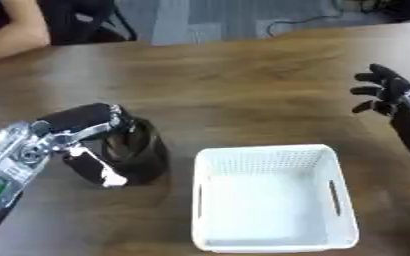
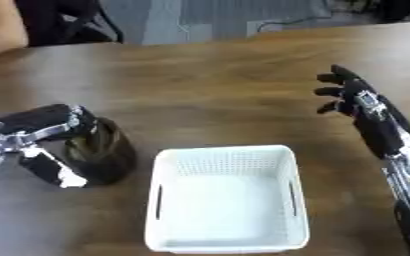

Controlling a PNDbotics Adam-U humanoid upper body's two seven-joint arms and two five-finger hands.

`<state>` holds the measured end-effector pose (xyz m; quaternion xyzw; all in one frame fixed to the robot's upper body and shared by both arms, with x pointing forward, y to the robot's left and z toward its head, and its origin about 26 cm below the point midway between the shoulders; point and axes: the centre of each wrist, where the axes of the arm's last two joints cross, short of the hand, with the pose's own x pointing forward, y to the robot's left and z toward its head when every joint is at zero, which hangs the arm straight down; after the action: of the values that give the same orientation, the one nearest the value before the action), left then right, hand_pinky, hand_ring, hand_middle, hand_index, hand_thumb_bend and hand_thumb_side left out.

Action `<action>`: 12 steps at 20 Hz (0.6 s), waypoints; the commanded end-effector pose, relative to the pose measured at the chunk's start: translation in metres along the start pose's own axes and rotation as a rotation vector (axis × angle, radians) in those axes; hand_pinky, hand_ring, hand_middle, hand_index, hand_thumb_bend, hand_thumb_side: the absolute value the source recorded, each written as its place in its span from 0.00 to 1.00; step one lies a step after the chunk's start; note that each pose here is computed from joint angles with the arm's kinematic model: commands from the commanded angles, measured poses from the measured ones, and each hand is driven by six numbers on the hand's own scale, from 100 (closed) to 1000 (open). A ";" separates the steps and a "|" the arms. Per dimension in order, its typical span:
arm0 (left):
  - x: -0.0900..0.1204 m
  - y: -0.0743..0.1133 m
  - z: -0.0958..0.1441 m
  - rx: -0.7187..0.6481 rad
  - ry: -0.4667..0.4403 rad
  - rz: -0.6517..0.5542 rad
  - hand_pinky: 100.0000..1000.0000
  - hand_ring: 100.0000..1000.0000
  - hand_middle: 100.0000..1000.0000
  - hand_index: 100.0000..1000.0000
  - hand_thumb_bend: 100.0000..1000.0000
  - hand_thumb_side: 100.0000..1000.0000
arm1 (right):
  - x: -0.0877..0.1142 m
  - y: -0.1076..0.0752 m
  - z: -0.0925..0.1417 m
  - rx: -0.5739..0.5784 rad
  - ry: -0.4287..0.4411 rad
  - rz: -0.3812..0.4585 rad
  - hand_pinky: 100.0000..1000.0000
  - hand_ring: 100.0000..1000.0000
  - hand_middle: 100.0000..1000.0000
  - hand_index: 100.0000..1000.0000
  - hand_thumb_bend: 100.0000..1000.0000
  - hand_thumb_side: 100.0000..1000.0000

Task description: Pick up objects on the table and place them in the box.

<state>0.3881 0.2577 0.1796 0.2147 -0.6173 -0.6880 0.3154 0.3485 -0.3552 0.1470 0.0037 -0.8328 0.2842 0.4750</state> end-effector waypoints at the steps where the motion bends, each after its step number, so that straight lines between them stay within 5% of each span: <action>1: -0.001 0.002 0.001 -0.022 0.014 -0.046 0.00 0.00 0.41 0.50 0.45 0.26 | 0.009 -0.008 -0.003 -0.001 -0.018 0.029 0.61 0.81 0.86 1.00 0.00 1.00; 12: 0.003 -0.021 -0.005 0.105 0.091 -0.150 0.00 0.00 0.45 0.52 0.45 0.22 | 0.010 -0.009 -0.004 -0.010 -0.026 0.029 0.61 0.81 0.86 1.00 0.00 1.00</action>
<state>0.3860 0.2496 0.1631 0.2919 -0.6257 -0.6672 0.2796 0.3484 -0.3564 0.1480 0.0016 -0.8340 0.2813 0.4747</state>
